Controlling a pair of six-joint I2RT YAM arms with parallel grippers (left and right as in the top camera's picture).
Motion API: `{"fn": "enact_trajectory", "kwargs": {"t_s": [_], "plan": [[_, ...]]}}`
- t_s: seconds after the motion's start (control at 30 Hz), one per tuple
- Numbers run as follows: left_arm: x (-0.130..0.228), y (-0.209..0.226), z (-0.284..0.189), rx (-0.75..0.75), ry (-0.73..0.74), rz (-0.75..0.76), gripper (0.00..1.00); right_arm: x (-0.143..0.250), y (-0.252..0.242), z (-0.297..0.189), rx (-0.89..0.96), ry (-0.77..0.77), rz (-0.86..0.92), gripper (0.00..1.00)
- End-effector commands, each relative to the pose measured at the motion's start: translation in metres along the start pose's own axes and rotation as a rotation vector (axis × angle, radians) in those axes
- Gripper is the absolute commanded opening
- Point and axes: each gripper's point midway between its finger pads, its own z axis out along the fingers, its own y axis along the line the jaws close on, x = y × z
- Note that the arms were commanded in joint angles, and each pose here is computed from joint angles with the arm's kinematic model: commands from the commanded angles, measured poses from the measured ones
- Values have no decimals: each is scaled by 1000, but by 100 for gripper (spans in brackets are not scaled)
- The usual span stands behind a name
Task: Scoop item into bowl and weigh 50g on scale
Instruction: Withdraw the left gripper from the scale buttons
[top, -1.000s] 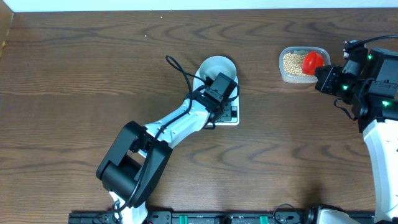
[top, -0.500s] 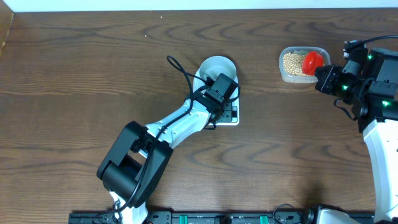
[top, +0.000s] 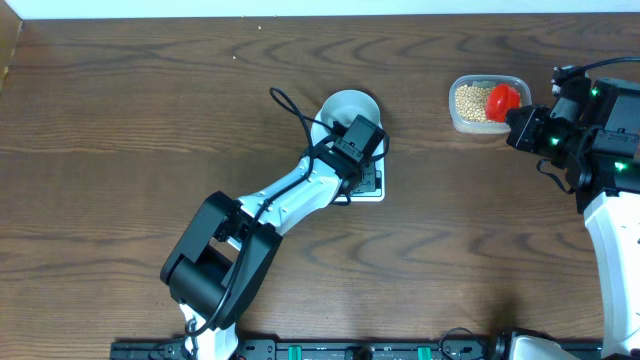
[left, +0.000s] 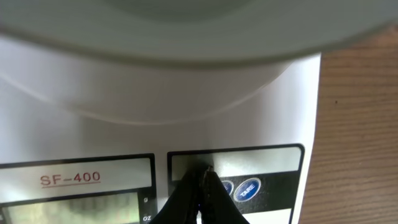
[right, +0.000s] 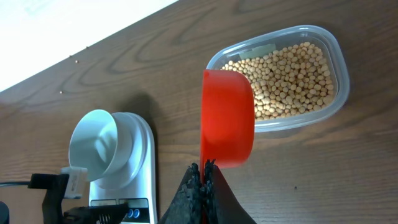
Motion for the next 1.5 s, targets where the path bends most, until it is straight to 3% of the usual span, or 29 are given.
{"fn": "enact_trajectory", "kwargs": {"t_s": [0.0,0.37,0.73,0.9,1.17,1.47], "plan": [[31,27,35,-87,101,-25,7,-9,5,-9,-3,-30,-27,1],[14,13,10,-35,37,27,7,-10,3,-9,5,-33,-35,1],[-23,-15,-67,86,-136,106,7,-11,2,-9,12,-37,-47,1],[-29,-19,-100,110,-192,212,7,-11,2,-9,11,-38,-48,1],[-14,-2,-140,73,-178,407,7,-11,2,-9,12,-38,-48,1],[-18,23,-165,35,-196,501,7,-13,1,-10,22,-46,-53,1]]}}
